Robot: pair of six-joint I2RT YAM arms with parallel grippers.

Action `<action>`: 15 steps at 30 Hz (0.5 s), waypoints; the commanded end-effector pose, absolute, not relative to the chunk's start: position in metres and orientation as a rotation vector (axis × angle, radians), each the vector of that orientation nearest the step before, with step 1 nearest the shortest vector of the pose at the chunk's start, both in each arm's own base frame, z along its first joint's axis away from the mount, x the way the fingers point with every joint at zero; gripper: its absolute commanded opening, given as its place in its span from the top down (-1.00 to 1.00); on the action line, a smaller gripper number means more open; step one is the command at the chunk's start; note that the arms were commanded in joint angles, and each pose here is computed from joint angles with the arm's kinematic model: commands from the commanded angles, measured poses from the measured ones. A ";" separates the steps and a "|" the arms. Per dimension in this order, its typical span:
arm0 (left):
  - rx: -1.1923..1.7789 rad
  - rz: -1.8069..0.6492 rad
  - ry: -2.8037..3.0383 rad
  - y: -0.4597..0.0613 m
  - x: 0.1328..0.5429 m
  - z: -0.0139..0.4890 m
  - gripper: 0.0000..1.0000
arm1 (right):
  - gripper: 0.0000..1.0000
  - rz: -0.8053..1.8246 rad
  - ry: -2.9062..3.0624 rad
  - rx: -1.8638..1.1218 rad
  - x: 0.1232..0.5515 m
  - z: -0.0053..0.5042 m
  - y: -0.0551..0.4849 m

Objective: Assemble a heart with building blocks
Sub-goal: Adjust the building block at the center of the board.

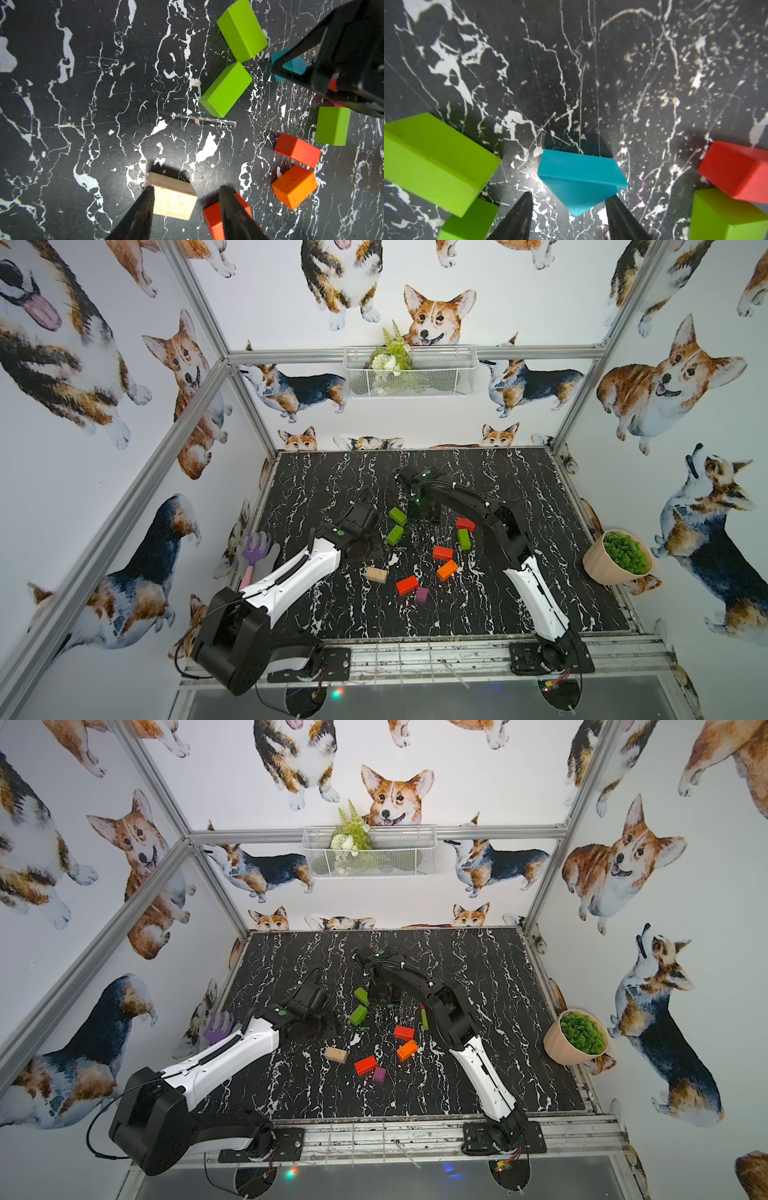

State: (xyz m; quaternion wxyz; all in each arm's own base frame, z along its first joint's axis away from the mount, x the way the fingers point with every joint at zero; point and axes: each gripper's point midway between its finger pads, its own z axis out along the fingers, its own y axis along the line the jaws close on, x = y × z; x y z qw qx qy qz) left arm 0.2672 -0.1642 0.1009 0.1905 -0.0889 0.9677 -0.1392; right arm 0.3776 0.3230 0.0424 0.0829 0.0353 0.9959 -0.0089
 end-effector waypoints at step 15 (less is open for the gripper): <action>-0.256 -0.372 2.717 -0.163 0.271 0.102 -0.09 | -0.14 -0.132 2.957 0.082 0.389 0.040 0.309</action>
